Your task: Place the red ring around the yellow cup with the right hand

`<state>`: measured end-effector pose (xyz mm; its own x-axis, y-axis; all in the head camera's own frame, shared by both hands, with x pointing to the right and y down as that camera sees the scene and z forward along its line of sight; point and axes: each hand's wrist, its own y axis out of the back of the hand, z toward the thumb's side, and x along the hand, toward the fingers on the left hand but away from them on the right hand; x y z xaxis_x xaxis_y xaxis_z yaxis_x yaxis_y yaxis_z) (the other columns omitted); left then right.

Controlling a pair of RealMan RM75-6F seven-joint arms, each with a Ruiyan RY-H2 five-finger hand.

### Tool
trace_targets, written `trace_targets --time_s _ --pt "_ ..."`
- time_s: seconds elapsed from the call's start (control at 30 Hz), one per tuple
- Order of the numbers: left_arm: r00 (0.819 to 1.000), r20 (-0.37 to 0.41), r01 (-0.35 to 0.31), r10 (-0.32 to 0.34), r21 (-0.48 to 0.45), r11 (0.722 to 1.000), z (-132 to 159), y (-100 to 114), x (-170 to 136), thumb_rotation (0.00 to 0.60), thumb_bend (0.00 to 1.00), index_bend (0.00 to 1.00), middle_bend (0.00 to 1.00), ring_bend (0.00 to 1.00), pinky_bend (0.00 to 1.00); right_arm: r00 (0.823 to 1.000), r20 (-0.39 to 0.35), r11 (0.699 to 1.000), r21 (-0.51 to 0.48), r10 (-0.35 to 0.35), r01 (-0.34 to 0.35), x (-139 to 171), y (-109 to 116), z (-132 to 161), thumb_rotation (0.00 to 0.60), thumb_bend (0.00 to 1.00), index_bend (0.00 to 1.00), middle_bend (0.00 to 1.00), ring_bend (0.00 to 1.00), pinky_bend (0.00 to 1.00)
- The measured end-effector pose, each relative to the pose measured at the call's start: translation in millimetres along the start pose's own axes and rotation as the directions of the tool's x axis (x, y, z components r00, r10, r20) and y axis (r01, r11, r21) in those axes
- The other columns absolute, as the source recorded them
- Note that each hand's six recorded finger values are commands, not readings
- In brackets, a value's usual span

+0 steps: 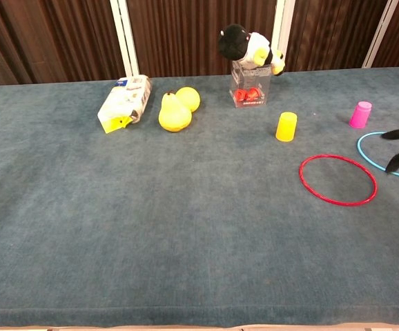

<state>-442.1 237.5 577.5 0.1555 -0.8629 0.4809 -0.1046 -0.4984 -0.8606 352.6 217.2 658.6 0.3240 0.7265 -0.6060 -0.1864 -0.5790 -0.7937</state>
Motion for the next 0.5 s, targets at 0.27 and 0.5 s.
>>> trace_targets --time_s 0.27,0.5 --pt "1.000 -0.003 -0.005 0.005 -0.003 1.000 -2.3 2.8 -4.1 0.600 0.46 0.00 0.00 0.00 0.04 0.999 -0.045 1.000 -0.028 0.011 -0.012 -35.3 -18.2 6.6 0.600 0.39 0.58 0.01 0.00 0.00" --pt "1.000 -0.017 -0.012 0.012 -0.006 1.000 -6.1 5.8 -7.2 0.600 0.47 0.00 0.00 0.00 0.04 0.997 -0.069 0.998 -0.050 0.020 -0.023 -62.3 -27.3 14.2 0.600 0.45 0.61 0.02 0.00 0.00"
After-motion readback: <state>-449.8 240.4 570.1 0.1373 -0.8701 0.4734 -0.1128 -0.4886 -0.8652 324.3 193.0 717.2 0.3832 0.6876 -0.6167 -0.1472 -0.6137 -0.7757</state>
